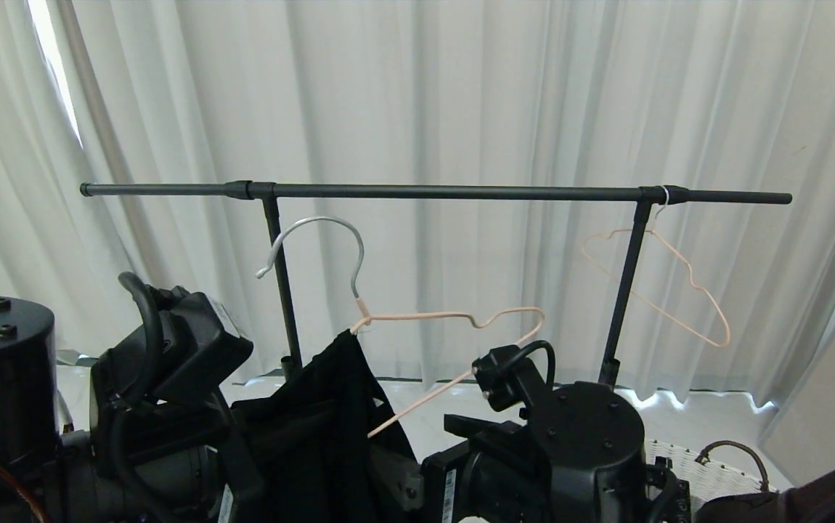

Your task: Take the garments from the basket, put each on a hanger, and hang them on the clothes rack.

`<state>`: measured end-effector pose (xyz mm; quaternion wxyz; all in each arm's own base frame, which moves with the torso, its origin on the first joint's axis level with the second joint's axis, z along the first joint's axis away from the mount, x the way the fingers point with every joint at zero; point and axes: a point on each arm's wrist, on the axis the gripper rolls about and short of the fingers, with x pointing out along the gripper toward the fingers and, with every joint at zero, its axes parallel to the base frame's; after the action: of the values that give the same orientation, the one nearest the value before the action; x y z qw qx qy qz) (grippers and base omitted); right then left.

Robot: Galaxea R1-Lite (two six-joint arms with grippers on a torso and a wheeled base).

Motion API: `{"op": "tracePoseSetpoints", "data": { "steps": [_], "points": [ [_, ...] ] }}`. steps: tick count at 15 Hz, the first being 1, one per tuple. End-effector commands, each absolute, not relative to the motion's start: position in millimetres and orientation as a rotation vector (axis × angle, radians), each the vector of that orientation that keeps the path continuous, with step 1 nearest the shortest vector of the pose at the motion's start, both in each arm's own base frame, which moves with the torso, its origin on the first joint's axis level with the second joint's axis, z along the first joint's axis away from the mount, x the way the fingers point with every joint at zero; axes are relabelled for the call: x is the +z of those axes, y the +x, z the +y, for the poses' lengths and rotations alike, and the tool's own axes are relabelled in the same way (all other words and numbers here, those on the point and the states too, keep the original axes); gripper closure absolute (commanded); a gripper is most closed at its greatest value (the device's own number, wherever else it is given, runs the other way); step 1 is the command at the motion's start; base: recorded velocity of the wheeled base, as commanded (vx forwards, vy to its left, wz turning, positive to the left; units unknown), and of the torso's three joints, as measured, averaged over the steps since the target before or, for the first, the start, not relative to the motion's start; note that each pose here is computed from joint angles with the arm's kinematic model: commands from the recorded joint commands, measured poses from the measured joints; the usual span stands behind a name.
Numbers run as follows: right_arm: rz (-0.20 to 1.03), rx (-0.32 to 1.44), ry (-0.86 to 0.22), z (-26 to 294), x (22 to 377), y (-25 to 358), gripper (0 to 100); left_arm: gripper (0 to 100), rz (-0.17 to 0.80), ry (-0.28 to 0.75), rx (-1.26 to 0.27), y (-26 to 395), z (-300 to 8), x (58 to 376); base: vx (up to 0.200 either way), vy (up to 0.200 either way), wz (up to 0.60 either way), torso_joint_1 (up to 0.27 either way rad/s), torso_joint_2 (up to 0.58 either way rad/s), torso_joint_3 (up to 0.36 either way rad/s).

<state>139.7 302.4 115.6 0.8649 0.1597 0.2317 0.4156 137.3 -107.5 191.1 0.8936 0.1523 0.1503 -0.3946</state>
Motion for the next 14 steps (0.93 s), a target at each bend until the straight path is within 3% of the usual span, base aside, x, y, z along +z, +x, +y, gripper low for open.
{"op": "tracePoseSetpoints", "data": {
  "steps": [1,9,14],
  "points": [
    [0.506,0.894,0.311,309,108,131,0,100,0.307,0.320,-0.841,135,-111,191,0.000,0.000,0.00,0.000,0.00,0.000],
    [0.552,0.722,0.213,300,68,149,0,100,0.276,0.314,-0.848,131,-110,197,0.000,0.000,0.00,0.000,0.00,0.000],
    [0.540,0.695,0.206,293,70,155,0,100,0.280,0.313,-0.833,133,-108,197,0.000,0.000,0.00,0.000,0.00,0.000]
  ]
}}
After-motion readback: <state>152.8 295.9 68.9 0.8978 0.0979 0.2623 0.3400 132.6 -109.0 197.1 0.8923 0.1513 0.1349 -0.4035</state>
